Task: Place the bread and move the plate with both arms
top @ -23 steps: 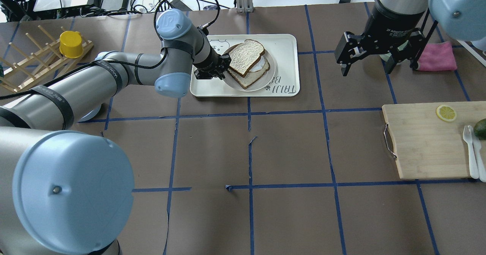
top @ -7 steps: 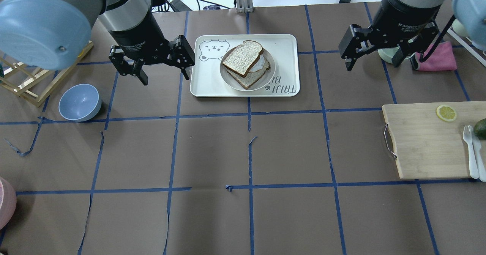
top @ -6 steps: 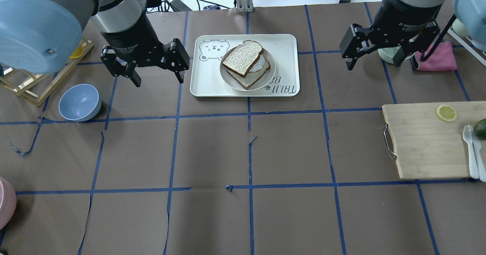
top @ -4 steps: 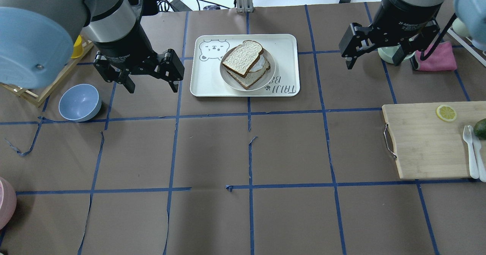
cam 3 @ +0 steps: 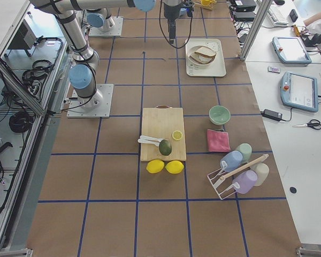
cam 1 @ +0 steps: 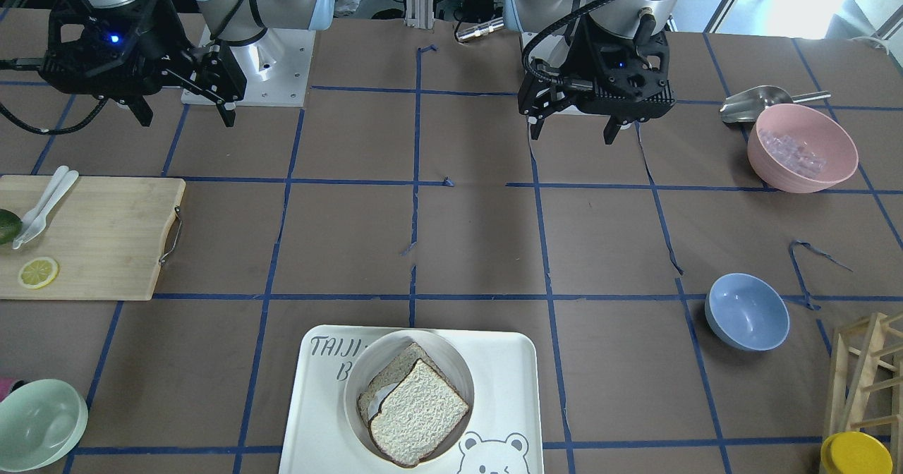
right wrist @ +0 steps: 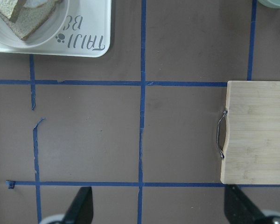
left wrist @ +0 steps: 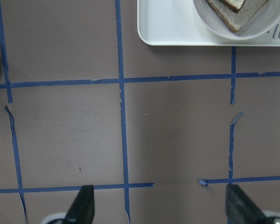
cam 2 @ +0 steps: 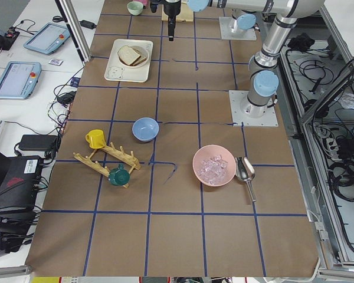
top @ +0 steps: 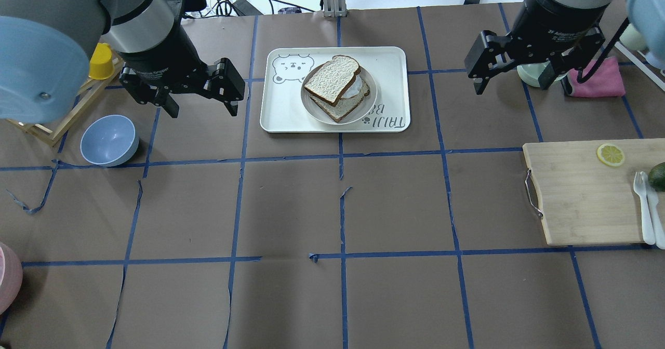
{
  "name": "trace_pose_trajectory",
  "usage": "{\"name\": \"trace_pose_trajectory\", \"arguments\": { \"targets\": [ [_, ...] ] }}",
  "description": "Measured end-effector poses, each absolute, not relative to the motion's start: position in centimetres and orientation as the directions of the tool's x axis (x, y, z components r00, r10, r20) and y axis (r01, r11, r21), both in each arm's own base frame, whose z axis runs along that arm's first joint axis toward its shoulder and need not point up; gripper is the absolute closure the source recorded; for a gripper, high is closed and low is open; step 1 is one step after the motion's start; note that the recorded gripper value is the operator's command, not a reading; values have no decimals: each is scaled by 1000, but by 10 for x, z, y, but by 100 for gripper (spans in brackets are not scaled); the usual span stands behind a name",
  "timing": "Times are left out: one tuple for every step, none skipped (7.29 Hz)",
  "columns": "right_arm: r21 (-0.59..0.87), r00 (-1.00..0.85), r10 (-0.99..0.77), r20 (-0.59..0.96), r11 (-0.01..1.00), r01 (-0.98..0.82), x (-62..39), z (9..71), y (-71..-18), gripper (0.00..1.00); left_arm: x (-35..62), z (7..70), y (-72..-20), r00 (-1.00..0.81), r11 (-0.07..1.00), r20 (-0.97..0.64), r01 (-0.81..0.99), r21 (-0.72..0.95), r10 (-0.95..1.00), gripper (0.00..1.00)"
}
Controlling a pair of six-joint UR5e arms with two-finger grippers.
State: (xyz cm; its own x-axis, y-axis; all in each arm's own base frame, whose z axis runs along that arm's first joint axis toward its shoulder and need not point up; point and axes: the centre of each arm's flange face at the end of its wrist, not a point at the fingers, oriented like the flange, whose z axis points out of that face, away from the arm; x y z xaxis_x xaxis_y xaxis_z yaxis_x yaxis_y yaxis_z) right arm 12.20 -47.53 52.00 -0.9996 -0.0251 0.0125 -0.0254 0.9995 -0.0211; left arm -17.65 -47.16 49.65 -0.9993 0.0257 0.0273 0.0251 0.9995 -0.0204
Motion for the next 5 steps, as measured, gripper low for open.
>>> {"name": "trace_pose_trajectory", "arguments": {
  "targets": [
    [-21,-1000,-26,13,999,-26,122,520,-475,0,-176,497,-472,-999,999,28,24,-22,25,0],
    [-20,-1000,-27,14,999,-28,122,519,-475,0,-176,498,-472,-999,999,28,24,-23,25,0],
    [-17,-999,-29,16,999,-30,122,518,-475,0,-176,498,-472,-999,999,28,24,-24,24,0],
    [-14,-999,-30,19,999,-30,121,517,-475,0,-176,499,-472,-999,999,28,24,-25,24,0],
    [-11,-999,-28,21,1000,-29,121,515,-475,0,-176,499,-472,-999,999,27,24,-25,24,0]
  ]
}}
